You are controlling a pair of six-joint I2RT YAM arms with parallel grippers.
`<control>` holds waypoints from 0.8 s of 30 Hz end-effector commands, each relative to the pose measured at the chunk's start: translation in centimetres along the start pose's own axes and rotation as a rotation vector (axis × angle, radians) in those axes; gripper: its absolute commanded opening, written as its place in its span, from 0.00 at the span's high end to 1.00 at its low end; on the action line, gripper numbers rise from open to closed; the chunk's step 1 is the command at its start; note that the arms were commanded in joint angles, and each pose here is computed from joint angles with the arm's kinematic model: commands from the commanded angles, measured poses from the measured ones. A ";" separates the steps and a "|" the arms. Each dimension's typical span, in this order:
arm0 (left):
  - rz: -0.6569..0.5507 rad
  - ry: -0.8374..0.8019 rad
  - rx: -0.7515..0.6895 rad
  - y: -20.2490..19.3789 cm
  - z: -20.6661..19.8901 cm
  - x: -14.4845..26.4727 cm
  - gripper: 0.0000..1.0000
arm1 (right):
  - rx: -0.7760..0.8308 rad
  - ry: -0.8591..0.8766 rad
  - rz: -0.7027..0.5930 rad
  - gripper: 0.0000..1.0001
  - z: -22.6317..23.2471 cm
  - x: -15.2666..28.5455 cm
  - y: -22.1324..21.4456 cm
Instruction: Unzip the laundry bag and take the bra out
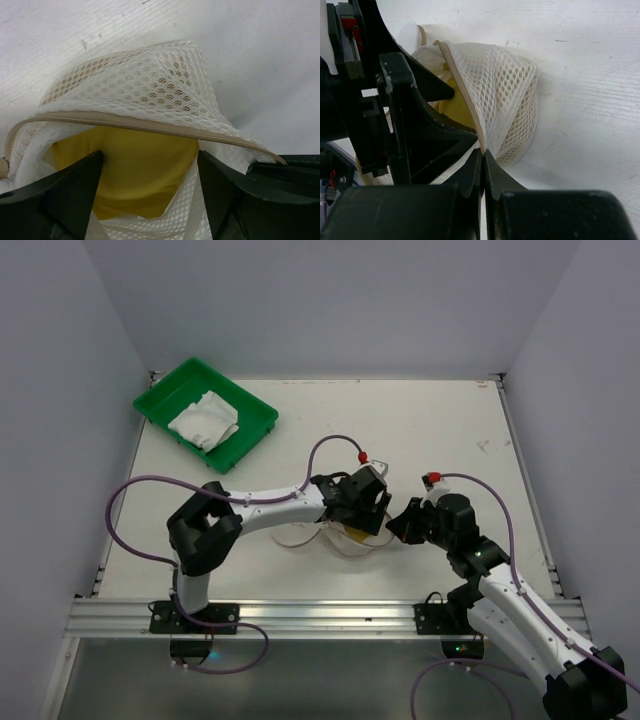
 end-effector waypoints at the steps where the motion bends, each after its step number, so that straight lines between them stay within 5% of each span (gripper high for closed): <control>1: -0.021 0.017 0.040 0.7 0.1 -0.5 0.16 | 0.005 0.030 -0.007 1.00 0.7 0.1 0.3; 7: 0.047 0.056 0.060 -1.9 1.0 -2.7 0.11 | 0.005 0.036 0.005 1.00 0.7 -0.2 0.1; 11: 0.078 0.149 0.068 -3.7 2.9 -4.4 0.18 | 0.004 0.041 0.006 1.00 0.8 -0.3 0.0; 14: 0.116 0.181 0.077 -5.5 3.6 -5.9 0.39 | 0.004 0.043 0.009 1.00 0.8 -0.3 0.0; 16: 0.118 0.159 0.080 -5.9 3.3 -6.0 0.75 | 0.004 0.042 0.010 1.00 0.8 -0.3 0.0; 18: 0.092 0.154 0.080 -5.6 3.2 -5.2 1.00 | 0.002 0.033 0.011 1.00 0.7 -0.1 0.0; 24: -0.159 -0.010 0.046 0.6 1.0 2.8 1.00 | -0.013 -0.018 -0.015 1.00 0.0 -0.1 0.6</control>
Point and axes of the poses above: each gripper's point midway between its finger pads, its own x axis back along the fingers, its own z axis along the line the jaws close on, y = z × x, the point moved 1 cm from there along x, back along the fingers, and after that the axes turned 6 degrees about -x, right-handed, at the moved point
